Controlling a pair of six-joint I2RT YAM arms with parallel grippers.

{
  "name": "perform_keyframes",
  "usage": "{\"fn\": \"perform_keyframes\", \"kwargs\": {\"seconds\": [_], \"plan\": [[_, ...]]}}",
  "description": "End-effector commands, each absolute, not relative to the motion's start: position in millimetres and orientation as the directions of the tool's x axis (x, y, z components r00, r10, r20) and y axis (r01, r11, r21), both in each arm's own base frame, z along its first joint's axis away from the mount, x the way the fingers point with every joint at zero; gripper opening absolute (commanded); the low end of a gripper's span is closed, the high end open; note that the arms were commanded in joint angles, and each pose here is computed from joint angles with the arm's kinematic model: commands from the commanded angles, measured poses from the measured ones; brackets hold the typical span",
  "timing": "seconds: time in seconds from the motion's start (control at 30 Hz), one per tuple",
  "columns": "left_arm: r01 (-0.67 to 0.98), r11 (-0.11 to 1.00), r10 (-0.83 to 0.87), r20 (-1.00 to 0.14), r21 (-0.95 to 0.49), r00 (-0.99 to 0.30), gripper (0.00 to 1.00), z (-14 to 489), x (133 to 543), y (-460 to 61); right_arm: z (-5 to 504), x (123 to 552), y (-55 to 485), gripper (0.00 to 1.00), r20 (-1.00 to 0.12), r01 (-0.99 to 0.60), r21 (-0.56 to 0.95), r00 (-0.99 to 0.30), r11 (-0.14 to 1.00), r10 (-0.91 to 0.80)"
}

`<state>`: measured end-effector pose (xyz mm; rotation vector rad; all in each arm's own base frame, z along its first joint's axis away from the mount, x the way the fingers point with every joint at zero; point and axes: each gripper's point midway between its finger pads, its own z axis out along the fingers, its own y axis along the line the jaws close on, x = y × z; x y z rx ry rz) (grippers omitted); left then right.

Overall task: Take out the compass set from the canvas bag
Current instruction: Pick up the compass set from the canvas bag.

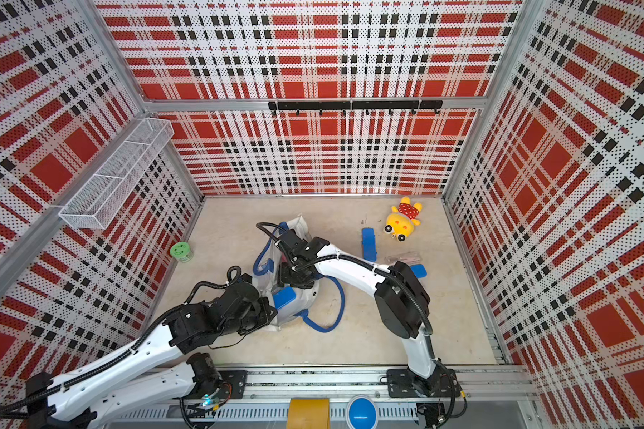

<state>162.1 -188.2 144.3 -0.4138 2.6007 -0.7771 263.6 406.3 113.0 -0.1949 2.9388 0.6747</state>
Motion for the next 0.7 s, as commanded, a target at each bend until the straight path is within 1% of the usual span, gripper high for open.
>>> {"fn": "perform_keyframes", "kwargs": {"seconds": [0.0,0.1,0.17,0.27,0.33,0.5,0.67], "plan": [[-0.168,0.809,-0.379,-0.281,-0.564,-0.882,0.0,139.6,158.5,-184.4,79.5,258.1,395.1,0.72,-0.072,-0.104,0.352,-0.994,0.93,-0.083],[-0.167,0.809,-0.377,-0.279,-0.564,-0.883,0.0,139.2,157.8,-184.8,65.2,258.3,395.8,0.79,-0.067,-0.092,0.369,-0.995,0.925,-0.072],[-0.168,0.808,-0.378,-0.278,-0.564,-0.883,0.0,138.7,157.3,-184.5,55.4,257.9,398.5,0.82,-0.05,-0.087,0.386,-0.996,0.918,-0.073],[-0.168,0.809,-0.376,-0.276,-0.563,-0.885,0.0,137.8,156.7,-184.6,46.3,259.7,407.6,0.88,-0.053,-0.101,0.43,-0.995,0.897,-0.086],[-0.17,0.809,-0.378,-0.276,-0.563,-0.884,0.0,137.2,156.8,-184.4,40.0,260.8,411.7,0.89,-0.043,-0.104,0.45,-0.995,0.887,-0.095],[-0.176,0.802,-0.392,-0.279,-0.571,-0.877,0.0,138.8,158.9,-184.8,27.9,257.4,422.4,0.9,0.013,-0.091,0.53,-0.993,0.843,-0.115],[-0.178,0.792,-0.401,-0.278,-0.584,-0.873,0.0,141.5,161.7,-188.4,41.7,247.6,437.8,0.85,0.012,-0.123,0.639,-0.985,0.759,-0.17]]}}
